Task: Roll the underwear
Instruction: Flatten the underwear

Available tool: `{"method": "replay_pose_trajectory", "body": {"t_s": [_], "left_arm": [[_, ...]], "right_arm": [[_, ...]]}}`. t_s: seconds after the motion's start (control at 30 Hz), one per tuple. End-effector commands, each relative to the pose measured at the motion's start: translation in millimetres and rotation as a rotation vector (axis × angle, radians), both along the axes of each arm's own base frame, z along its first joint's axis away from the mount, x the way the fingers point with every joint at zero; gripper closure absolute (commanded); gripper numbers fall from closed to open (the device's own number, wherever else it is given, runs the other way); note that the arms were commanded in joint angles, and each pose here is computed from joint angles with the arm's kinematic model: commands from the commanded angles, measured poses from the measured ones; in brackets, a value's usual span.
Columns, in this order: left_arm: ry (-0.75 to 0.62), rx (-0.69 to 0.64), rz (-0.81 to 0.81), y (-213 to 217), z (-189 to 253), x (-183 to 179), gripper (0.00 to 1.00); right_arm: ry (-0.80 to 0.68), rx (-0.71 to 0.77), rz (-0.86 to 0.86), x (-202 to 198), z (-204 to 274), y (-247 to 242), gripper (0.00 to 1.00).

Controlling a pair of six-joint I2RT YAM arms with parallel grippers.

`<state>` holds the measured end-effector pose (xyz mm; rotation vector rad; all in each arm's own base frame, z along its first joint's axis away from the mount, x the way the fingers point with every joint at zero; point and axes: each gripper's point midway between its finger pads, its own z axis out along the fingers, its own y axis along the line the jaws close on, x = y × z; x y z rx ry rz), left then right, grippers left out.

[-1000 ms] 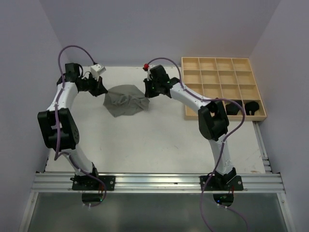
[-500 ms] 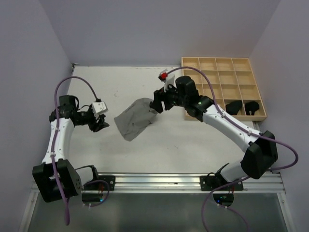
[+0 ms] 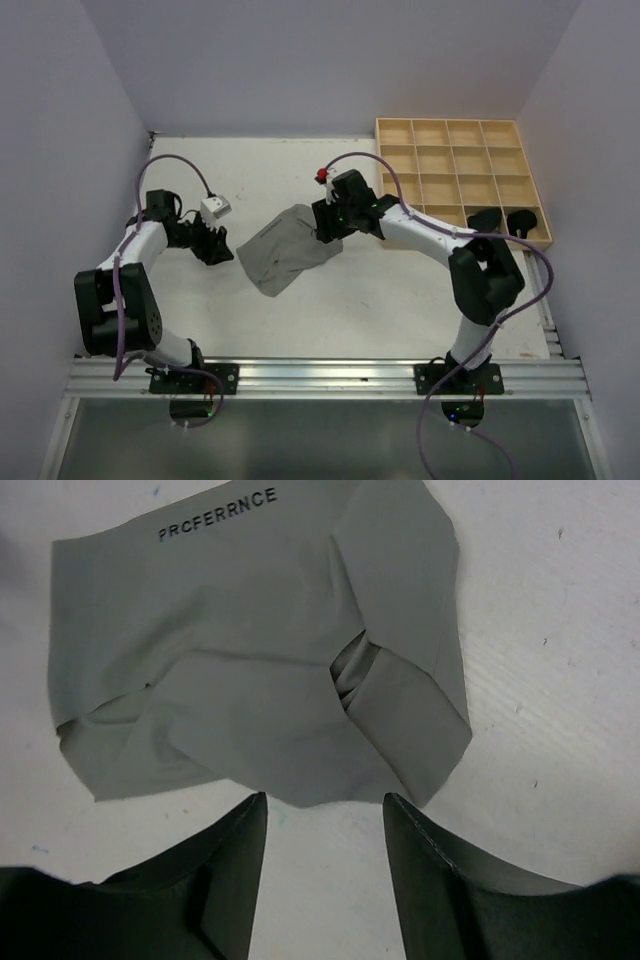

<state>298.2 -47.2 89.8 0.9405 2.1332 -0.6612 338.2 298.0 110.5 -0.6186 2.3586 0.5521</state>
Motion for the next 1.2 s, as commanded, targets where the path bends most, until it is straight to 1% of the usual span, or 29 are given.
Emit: {"method": "replay_pose_trajectory", "body": {"t_s": [0.0, 0.03, 0.07, 0.1, 0.13, 0.2, 0.23, 0.33, 0.4, 0.43, 0.47, 0.63, 0.67, 0.7, 0.73, 0.77, 0.8, 0.87, 0.9, 0.97, 1.0, 1.1, 1.17], "left_arm": [[0.033, 0.033, 0.133, 2, -5, 36, 0.41], [0.072, 0.023, 0.146, 0, -15, 38, 0.43], [0.096, 0.018, 0.165, 1, -19, 40, 0.44], [0.128, -0.001, 0.191, 0, -20, 42, 0.46], [0.167, -0.008, 0.202, -1, -29, 42, 0.47], [0.242, -0.04, 0.227, -7, -38, 42, 0.49], [0.27, -0.047, 0.237, -7, -42, 41, 0.5], [0.336, -0.051, 0.26, -11, -54, 41, 0.51], [0.365, -0.045, 0.266, -16, -60, 42, 0.53], [0.389, -0.047, 0.267, -17, -65, 41, 0.53], [0.403, -0.039, 0.271, -19, -68, 41, 0.54], [0.464, -0.039, 0.299, -22, -84, 45, 0.57], [0.472, -0.043, 0.307, -22, -85, 47, 0.62], [0.485, -0.046, 0.308, -23, -89, 47, 0.65], [0.489, -0.051, 0.307, -24, -90, 48, 0.69], [0.486, -0.06, 0.305, -25, -88, 52, 0.74], [0.498, -0.068, 0.299, -26, -90, 52, 0.81], [0.482, -0.088, 0.278, -29, -82, 61, 0.89], [0.474, -0.093, 0.265, -30, -79, 63, 0.98], [0.424, -0.089, 0.256, -28, -68, 79, 1.0], [0.402, -0.088, 0.25, -27, -61, 84, 1.0], [0.285, -0.085, 0.257, -20, -31, 115, 1.0], [0.186, -0.099, 0.257, -14, -1, 138, 1.0]], "right_arm": [[-0.04, -0.015, -0.131, 44, 5, 11, 0.45], [-0.091, -0.003, -0.165, 65, 24, 17, 0.44], [-0.096, -0.016, -0.176, 74, 22, 20, 0.44], [-0.067, -0.069, -0.195, 81, 2, 18, 0.44], [-0.106, -0.058, -0.223, 101, 18, 23, 0.45], [-0.084, -0.081, -0.243, 113, 12, 22, 0.45], [-0.077, -0.076, -0.262, 127, 6, 25, 0.45], [-0.036, -0.067, -0.268, 143, -13, 26, 0.45], [0.016, -0.058, -0.244, 143, -27, 29, 0.45], [0.018, -0.052, -0.243, 147, -28, 30, 0.44], [0.052, -0.052, -0.223, 143, -41, 34, 0.44], [0.138, -0.052, -0.175, 127, -70, 39, 0.42], [0.156, -0.057, -0.166, 125, -80, 38, 0.43], [0.165, -0.048, -0.147, 123, -81, 42, 0.45], [0.172, -0.045, -0.132, 121, -84, 43, 0.51], [0.175, -0.036, -0.116, 121, -85, 46, 0.55], [0.175, -0.013, -0.099, 120, -83, 50, 0.59], [0.182, 0.034, -0.086, 123, -77, 51, 0.75], [0.159, 0.06, -0.089, 130, -65, 49, 0.87], [0.13, 0.097, -0.091, 138, -51, 49, 0.97], [0.101, 0.119, -0.1, 147, -34, 43, 1.0], [0.016, 0.167, -0.117, 166, 0, 31, 1.0], [-0.069, 0.241, -0.1, 175, 42, 31, 1.0]]}}
